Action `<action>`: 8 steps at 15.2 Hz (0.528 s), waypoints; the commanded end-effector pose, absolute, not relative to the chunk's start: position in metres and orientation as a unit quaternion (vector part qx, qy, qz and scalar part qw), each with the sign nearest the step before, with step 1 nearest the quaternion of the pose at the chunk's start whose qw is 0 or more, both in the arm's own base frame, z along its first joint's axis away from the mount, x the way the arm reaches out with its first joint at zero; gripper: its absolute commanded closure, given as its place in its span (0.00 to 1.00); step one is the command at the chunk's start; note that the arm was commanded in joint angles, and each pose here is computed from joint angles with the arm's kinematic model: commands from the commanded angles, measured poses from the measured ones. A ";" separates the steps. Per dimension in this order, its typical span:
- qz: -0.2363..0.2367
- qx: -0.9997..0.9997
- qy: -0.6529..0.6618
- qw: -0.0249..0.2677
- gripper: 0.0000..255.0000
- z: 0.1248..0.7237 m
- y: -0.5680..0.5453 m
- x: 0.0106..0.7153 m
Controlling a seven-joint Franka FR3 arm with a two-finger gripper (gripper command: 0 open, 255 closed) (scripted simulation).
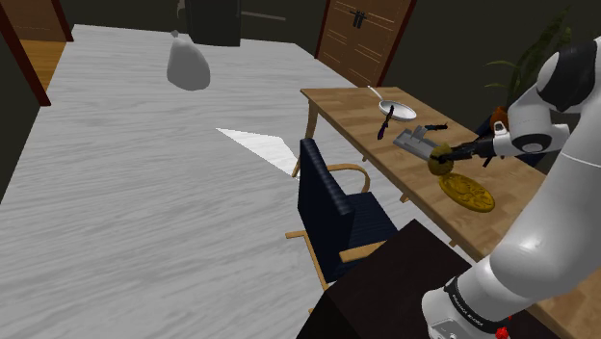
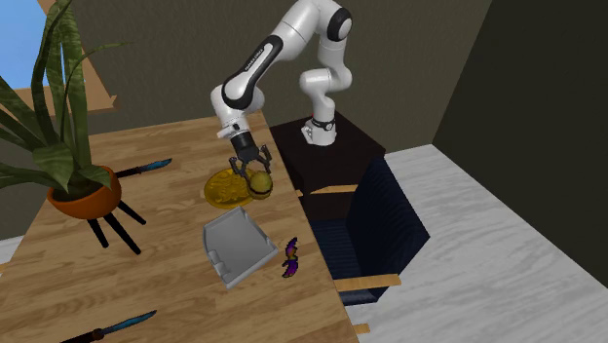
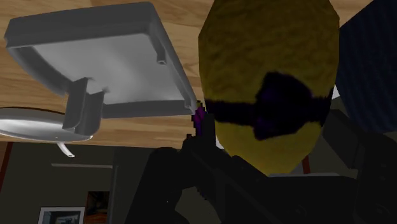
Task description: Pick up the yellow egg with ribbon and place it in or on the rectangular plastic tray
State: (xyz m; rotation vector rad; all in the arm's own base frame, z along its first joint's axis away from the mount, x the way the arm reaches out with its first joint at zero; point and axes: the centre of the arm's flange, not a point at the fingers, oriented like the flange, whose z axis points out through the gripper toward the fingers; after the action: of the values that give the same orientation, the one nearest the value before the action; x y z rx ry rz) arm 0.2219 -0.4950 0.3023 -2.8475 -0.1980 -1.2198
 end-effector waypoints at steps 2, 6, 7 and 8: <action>-0.393 -0.917 -0.064 0.019 1.00 0.318 -0.495 0.221; -0.393 -0.917 -0.064 0.019 1.00 0.339 -0.495 0.221; -0.393 -0.917 -0.064 0.019 1.00 0.344 -0.495 0.221; -0.393 -0.917 -0.064 0.019 1.00 0.350 -0.495 0.221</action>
State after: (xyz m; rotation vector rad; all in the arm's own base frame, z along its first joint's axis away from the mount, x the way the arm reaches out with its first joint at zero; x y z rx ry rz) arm 0.2220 -0.4954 0.3445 -2.8474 -0.1981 -1.2198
